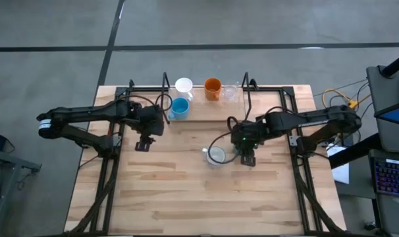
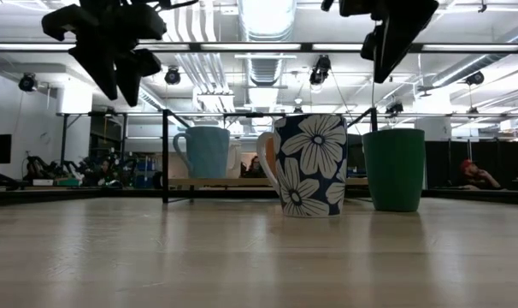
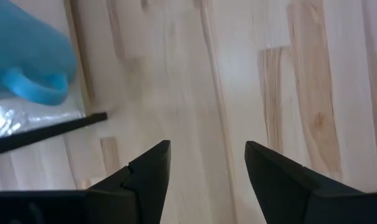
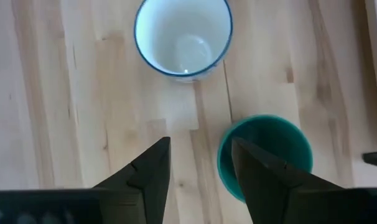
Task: Stack small to large cups/mugs on shelf
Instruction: Put the blue patterned mug on the shelf, then put the green cup on the shelf
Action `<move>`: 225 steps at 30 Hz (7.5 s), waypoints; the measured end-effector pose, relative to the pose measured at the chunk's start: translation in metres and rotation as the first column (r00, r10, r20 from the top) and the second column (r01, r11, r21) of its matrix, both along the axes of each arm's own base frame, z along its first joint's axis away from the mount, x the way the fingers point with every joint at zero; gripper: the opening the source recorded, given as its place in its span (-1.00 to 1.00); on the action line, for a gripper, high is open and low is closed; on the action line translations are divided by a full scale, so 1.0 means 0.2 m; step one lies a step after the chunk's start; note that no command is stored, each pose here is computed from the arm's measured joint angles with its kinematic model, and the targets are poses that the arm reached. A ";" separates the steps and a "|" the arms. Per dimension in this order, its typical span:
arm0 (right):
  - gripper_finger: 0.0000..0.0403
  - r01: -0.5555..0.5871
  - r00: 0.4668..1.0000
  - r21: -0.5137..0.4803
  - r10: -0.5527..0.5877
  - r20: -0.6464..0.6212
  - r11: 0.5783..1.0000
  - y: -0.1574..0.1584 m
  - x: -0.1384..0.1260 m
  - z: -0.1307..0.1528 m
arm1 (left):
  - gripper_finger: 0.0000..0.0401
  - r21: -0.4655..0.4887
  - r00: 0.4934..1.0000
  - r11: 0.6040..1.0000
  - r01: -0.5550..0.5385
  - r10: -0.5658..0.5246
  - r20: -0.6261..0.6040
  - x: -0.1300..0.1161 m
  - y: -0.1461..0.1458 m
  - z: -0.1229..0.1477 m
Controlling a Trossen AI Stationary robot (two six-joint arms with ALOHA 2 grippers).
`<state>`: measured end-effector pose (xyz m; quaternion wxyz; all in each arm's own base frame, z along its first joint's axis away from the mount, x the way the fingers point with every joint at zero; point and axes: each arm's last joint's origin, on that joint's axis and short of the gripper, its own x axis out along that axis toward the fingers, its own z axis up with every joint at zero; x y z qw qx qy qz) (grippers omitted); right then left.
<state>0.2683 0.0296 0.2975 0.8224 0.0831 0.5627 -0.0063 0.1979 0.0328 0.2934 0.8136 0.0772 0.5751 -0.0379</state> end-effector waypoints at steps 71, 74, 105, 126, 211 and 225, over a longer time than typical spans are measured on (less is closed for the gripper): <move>-0.90 -0.501 0.862 -0.051 0.494 -0.112 0.864 0.08 0.56 -0.21 | -0.04 -0.005 1.000 1.000 -0.010 0.010 -0.003 0.00 0.00 -0.01; -0.90 -0.492 0.869 -0.065 0.485 -0.102 0.868 0.00 0.56 -0.13 | -0.04 -0.005 1.000 1.000 -0.010 0.010 -0.003 0.00 0.00 -0.01; -0.90 -0.348 0.921 -0.016 0.339 -0.192 0.937 -0.71 0.74 -0.10 | -0.04 -0.008 0.999 1.000 -0.008 0.007 -0.033 -0.01 0.00 -0.05; -0.90 -0.346 0.925 -0.021 0.337 -0.176 0.938 -0.90 0.75 -0.13 | -0.04 0.029 1.000 0.999 0.018 -0.018 -0.022 0.00 0.00 -0.07; 0.05 -0.047 0.979 0.069 0.059 -0.193 0.997 -0.45 0.51 0.23 | -0.04 0.108 0.990 0.988 -0.109 0.118 -0.079 -0.08 0.01 -0.07; 0.25 0.060 0.914 0.020 -0.047 -0.404 0.998 -0.19 0.09 0.00 | -0.04 0.132 0.992 0.987 -0.087 0.074 0.097 -0.11 0.00 0.02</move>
